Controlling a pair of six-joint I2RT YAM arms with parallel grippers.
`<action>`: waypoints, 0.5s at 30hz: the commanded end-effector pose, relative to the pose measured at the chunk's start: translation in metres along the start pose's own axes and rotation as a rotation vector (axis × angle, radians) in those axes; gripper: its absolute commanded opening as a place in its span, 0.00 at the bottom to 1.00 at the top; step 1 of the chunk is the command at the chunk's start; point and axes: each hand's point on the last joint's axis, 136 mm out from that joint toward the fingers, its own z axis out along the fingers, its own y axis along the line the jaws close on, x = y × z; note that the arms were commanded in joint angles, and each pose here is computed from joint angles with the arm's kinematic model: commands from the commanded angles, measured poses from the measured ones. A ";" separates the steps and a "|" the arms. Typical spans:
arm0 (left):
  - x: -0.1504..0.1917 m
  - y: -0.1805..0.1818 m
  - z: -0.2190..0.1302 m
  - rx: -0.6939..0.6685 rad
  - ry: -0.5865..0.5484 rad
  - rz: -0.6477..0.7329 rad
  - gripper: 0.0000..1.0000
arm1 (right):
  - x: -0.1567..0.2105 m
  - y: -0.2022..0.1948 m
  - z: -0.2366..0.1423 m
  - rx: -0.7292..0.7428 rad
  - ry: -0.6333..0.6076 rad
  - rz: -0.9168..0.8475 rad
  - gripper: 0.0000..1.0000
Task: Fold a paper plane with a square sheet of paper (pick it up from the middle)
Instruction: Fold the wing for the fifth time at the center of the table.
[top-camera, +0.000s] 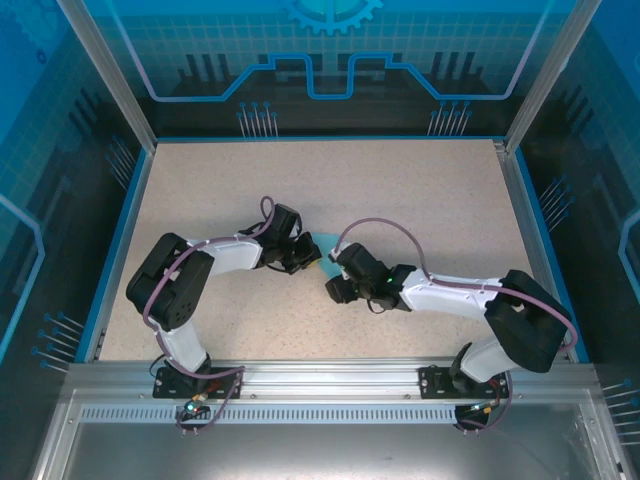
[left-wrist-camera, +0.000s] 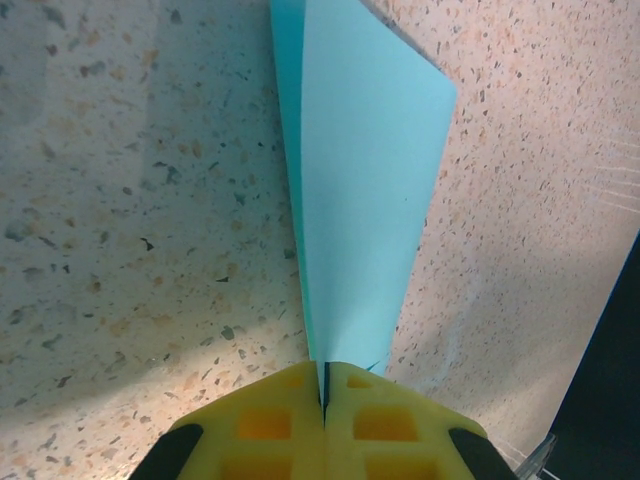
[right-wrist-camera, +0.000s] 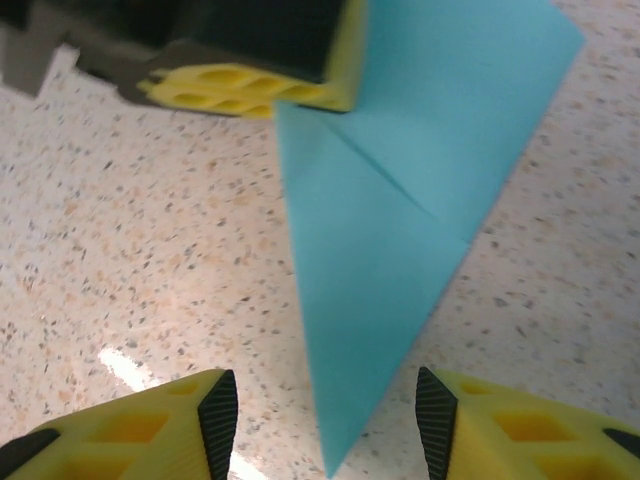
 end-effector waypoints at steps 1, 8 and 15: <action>-0.002 -0.006 -0.005 0.010 0.019 0.013 0.05 | -0.009 0.010 0.007 0.058 0.015 -0.140 0.51; -0.001 -0.007 -0.006 0.004 0.024 0.017 0.05 | -0.015 0.017 0.021 0.190 0.051 -0.270 0.45; -0.001 -0.007 -0.007 0.004 0.025 0.020 0.05 | -0.007 0.013 0.030 0.255 0.051 -0.273 0.43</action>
